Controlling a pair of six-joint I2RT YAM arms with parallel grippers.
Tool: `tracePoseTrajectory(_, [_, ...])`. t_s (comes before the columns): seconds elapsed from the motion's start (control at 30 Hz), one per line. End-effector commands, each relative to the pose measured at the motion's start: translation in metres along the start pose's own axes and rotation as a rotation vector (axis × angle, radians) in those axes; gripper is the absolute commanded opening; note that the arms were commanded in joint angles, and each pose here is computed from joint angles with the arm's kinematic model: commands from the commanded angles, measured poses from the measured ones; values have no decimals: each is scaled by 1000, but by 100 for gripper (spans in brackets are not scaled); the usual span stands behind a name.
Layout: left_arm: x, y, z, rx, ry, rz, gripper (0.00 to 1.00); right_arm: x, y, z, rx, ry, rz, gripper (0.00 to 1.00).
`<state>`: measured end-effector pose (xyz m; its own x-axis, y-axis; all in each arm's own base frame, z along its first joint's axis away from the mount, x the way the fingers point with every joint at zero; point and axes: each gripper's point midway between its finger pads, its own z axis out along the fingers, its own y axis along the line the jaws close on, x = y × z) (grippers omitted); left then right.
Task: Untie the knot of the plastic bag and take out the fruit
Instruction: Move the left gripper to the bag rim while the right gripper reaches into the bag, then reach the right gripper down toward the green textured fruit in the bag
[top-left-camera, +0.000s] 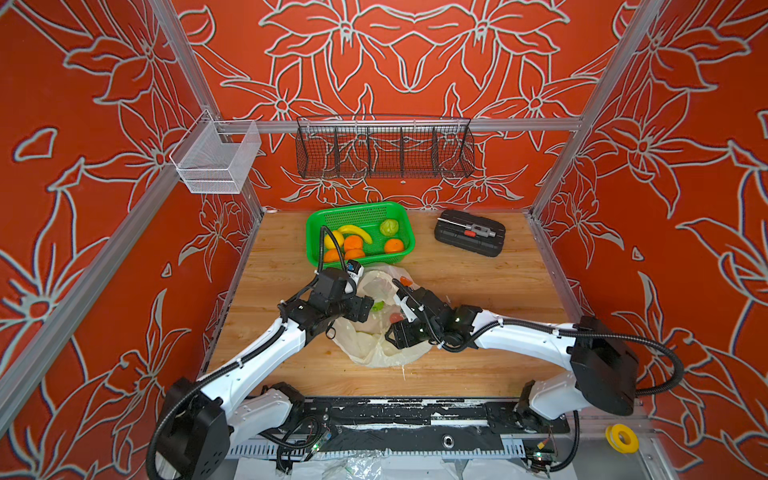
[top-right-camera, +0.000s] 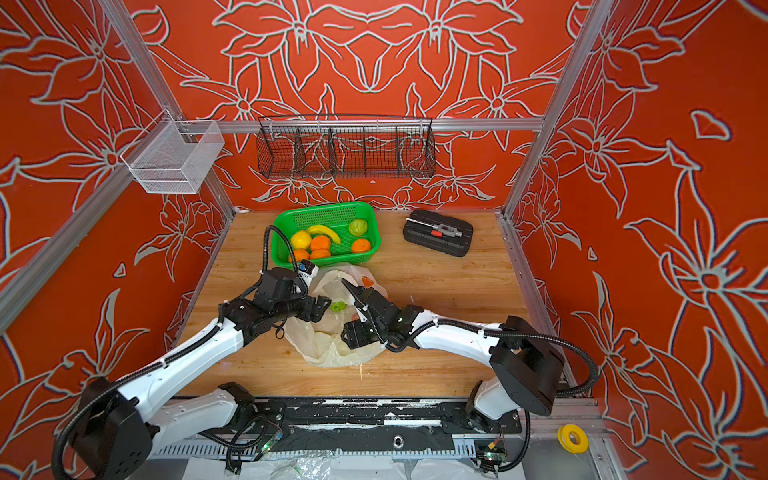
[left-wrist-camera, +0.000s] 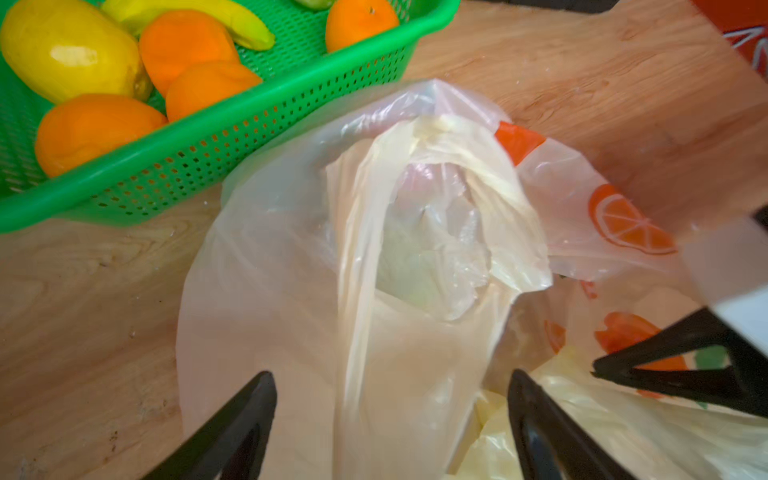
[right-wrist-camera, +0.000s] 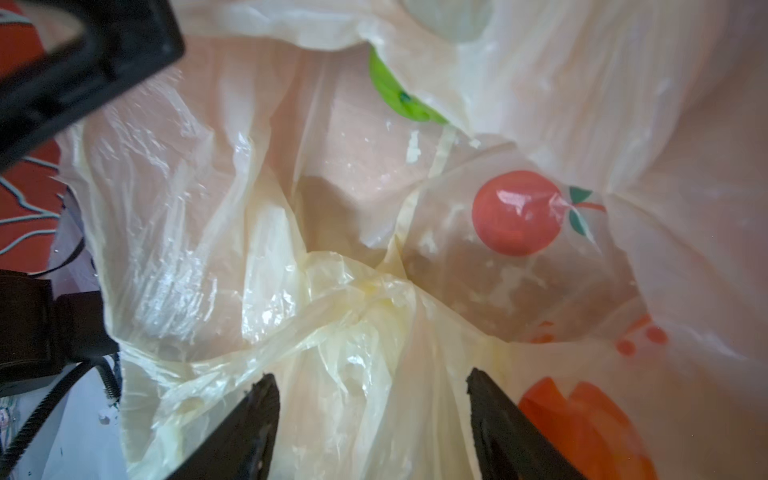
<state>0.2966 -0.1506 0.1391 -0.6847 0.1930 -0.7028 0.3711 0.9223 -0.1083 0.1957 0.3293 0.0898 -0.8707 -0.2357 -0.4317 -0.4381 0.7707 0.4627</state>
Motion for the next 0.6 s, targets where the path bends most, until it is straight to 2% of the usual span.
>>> tracePoseTrajectory(0.0, [-4,12,9,-72,-28,8,83,14,-17,6,63,25,12,72])
tracePoseTrajectory(0.1, [-1,14,17,-79,-9,-17,78,29,-35,9,123,59,3,71])
tracePoseTrajectory(0.23, [2,16,26,-91,25,-52,66,42,-54,7,206,101,-21,68])
tracePoseTrajectory(0.33, [-2,19,25,-112,8,-92,53,45,-59,4,230,115,-38,67])
tracePoseTrajectory(0.43, [-13,12,20,-73,-21,-120,39,43,-57,-2,233,106,-64,67])
tracePoseTrajectory(0.57, [-28,0,8,-11,-60,-179,10,32,-53,-15,237,65,-96,71])
